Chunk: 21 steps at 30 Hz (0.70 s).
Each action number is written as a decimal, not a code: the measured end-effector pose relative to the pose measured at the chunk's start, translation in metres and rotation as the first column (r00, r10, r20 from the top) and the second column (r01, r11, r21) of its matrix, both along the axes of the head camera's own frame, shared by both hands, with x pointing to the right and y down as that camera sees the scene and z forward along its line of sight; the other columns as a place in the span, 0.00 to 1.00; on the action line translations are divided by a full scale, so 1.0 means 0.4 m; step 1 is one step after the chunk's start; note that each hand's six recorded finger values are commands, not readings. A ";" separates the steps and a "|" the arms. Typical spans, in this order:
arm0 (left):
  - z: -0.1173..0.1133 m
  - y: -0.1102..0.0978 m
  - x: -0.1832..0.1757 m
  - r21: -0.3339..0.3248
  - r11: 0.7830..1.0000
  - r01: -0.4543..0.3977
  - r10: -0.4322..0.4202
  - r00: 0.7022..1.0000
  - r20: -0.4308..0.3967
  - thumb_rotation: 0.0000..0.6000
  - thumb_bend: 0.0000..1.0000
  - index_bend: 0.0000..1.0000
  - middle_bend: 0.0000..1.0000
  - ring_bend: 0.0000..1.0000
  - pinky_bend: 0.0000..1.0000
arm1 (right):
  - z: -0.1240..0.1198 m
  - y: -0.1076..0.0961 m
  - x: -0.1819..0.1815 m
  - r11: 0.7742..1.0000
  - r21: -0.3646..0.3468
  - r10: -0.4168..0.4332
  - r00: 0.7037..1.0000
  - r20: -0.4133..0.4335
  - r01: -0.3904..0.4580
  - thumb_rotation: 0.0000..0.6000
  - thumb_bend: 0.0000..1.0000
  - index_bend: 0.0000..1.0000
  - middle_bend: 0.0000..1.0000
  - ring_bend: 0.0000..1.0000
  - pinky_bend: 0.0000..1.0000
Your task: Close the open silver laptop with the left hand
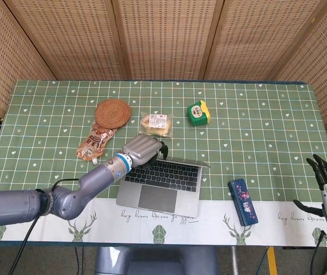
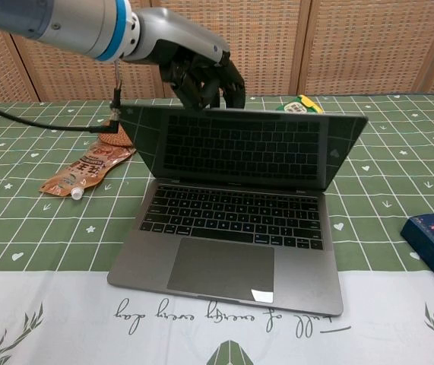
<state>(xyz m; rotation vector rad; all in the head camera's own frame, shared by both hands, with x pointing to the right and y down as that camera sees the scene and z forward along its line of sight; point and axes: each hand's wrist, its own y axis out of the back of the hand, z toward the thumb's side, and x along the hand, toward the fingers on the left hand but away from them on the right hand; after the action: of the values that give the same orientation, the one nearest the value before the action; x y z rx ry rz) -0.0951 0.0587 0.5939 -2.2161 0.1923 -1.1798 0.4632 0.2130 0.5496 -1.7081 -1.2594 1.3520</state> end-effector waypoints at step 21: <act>0.108 0.212 -0.095 -0.207 0.978 -0.029 0.032 0.999 0.011 1.00 1.00 0.37 0.27 0.26 0.30 | -0.015 0.006 -0.008 1.000 0.005 -0.008 1.000 0.009 0.008 1.00 0.10 0.00 0.00 0.00 0.00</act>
<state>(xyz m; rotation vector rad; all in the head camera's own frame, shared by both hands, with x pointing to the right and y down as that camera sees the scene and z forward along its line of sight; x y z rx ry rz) -0.1330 0.1435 0.6371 -2.3798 0.0295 -1.2470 0.4602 0.2156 0.5438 -1.7161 -1.2582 1.3374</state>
